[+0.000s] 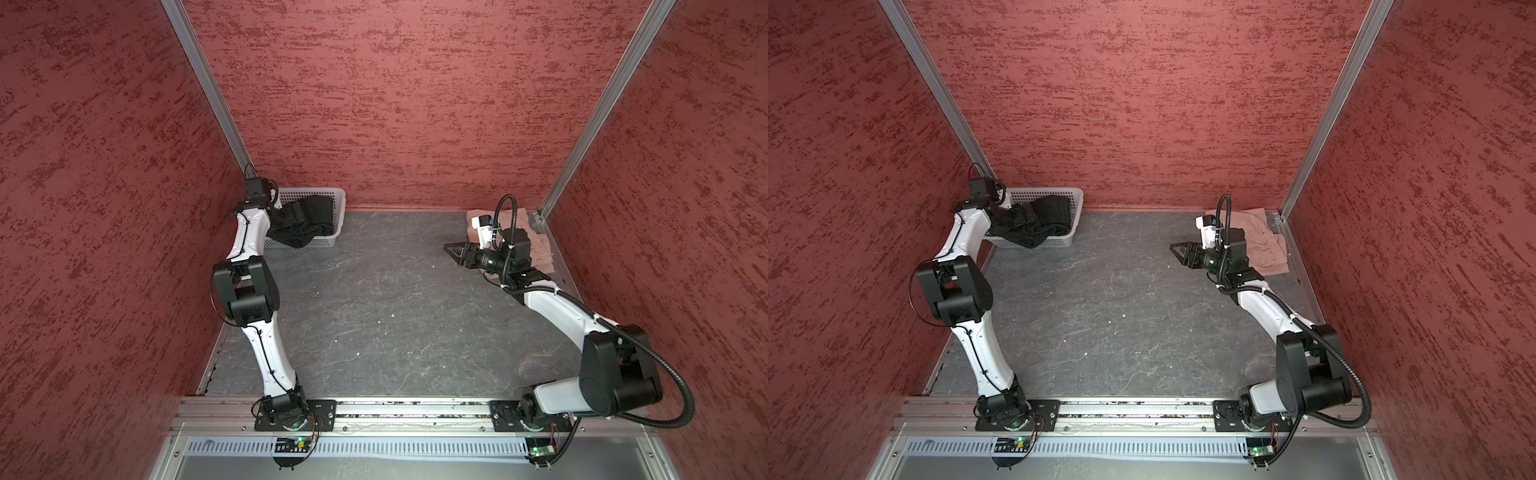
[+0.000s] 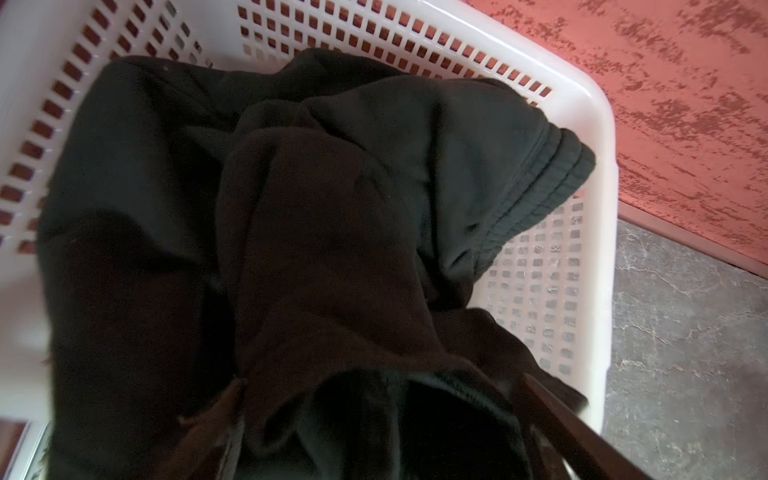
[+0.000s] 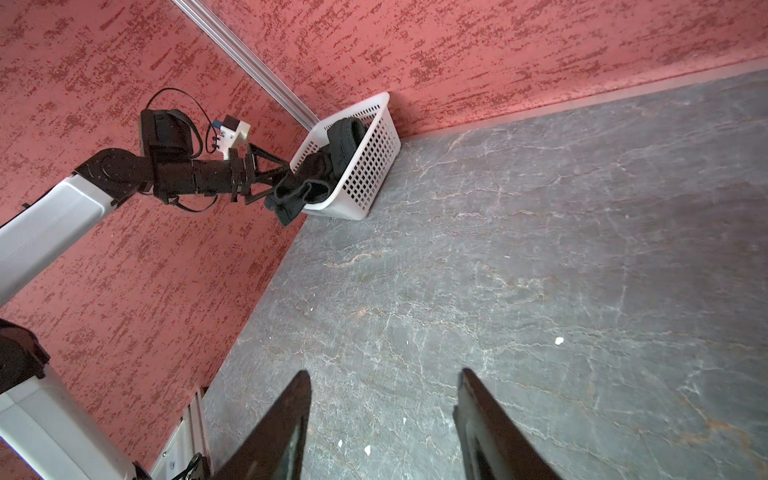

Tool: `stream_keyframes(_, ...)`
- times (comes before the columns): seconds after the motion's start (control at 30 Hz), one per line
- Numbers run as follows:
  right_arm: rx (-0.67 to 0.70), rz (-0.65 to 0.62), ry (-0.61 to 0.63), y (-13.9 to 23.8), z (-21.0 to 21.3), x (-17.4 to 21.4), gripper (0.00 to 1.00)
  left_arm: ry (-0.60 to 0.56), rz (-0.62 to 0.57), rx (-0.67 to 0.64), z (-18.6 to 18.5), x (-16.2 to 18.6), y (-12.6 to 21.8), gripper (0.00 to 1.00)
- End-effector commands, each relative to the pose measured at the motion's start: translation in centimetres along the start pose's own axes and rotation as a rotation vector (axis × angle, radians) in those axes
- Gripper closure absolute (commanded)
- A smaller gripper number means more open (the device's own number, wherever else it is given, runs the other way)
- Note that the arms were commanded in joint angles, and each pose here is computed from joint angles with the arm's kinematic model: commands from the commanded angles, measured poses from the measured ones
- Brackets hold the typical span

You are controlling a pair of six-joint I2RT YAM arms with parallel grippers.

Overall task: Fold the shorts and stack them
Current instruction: 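Reach the left gripper into the basket to the black garment while right gripper withdraws, then grasp the black garment with the left gripper and lift it out of the basket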

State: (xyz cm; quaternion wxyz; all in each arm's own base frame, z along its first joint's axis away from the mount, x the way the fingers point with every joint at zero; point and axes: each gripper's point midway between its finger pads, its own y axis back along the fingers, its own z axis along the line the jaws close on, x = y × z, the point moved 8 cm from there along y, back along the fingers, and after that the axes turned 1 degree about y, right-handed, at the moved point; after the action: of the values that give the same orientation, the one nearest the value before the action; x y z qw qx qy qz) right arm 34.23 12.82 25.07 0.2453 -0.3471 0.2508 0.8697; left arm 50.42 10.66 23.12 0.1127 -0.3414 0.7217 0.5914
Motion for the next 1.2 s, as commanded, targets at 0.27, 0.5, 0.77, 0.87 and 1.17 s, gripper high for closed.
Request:
stream_keyframes(0.27, -0.014, -0.035, 0.01, 0.3, 0.6, -0.2, 0.41, -0.006, 0.052, 0.036, -1.5, -0.4, -2.2, 0.69)
stream_keyframes(0.5, 0.024, -0.026, 0.024, -0.4, -0.3, -0.3, 0.4, 0.01, -0.016, 0.106, -2.2, -2.4, 1.7, 1.0)
stream_keyframes(0.77, -0.004, -0.023, 0.019, -1.0, -0.8, 0.2, 0.4, -0.02, -0.185, 0.351, -6.1, -5.0, 11.6, 1.0)
stream_keyframes(0.87, -0.013, -0.027, 0.028, -0.9, -0.8, 0.3, 0.4, -0.082, -0.243, 0.452, -9.0, -5.2, 16.5, 1.0)
stream_keyframes(1.17, -0.021, -0.044, 0.067, -1.4, -1.5, 0.9, 0.39, -0.357, -0.461, 0.671, -18.4, -1.3, 33.9, 1.0)
